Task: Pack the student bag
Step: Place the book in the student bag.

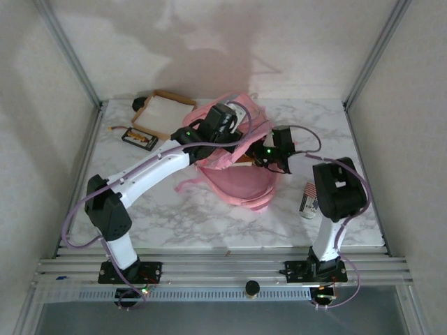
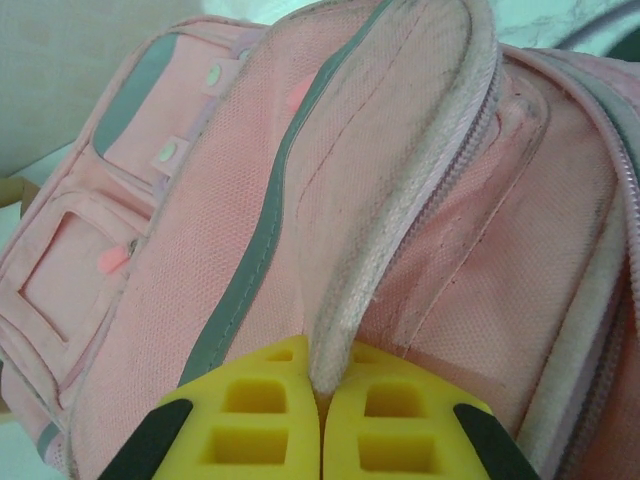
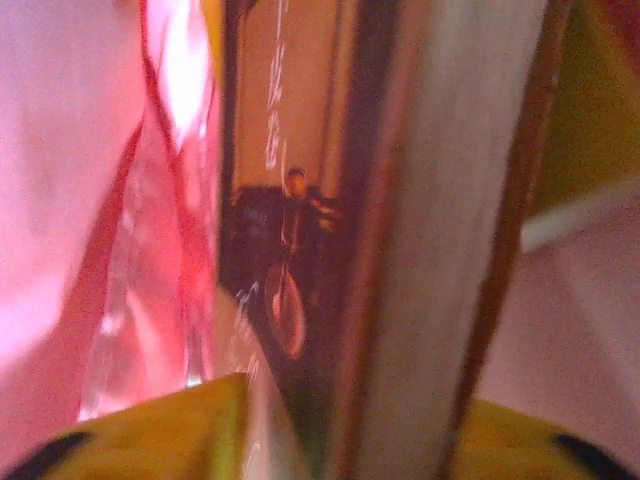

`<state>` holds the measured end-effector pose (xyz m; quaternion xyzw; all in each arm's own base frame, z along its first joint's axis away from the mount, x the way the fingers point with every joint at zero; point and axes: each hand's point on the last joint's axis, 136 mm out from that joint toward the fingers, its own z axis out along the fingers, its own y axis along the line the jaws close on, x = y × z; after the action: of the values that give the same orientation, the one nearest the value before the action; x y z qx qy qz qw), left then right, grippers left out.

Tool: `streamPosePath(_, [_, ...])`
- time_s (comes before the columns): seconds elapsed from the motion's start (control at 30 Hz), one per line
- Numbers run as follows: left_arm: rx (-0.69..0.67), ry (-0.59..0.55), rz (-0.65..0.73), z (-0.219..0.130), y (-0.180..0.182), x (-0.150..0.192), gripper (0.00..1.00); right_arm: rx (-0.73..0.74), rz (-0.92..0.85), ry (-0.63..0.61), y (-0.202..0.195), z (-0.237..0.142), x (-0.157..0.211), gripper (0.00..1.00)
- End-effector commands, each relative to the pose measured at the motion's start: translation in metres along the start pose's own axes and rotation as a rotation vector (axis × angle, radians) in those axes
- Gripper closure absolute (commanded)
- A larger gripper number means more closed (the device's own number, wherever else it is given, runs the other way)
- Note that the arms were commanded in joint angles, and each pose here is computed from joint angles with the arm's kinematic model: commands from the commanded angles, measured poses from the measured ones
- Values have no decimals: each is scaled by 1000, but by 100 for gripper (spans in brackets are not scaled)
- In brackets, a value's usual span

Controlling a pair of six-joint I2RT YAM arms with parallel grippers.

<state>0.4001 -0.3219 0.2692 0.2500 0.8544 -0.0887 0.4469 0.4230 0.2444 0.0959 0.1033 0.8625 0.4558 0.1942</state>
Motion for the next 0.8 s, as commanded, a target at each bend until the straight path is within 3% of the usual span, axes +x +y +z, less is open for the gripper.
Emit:
streamPosePath(0.0, [28,-198,-103,-41,6,-54,100,89,-68,-126,-1,-14,-33,30])
streamPosePath(0.07, [34,-199,-111,-42,8,-53,100,165,-57,-160,-11,-32,-34,21])
streamPosePath(0.17, [41,-214,-128,-45,11,-55,100,210,-64,-192,-10,-56,-20,19])
streamPosePath(0.27, [61,-227,-154,-46,14,-57,100,240,-63,-147,-9,-61,11,19])
streamPosePath(0.53, [80,-230,-177,-44,17,-58,100,192,-18,-109,12,-51,81,34])
streamPosePath(0.63, [99,-228,-177,-44,14,-58,100,143,3,-123,16,-36,83,44])
streamPosePath(0.77, [136,-227,-182,-46,8,-59,100,192,21,-167,-2,-8,63,67])
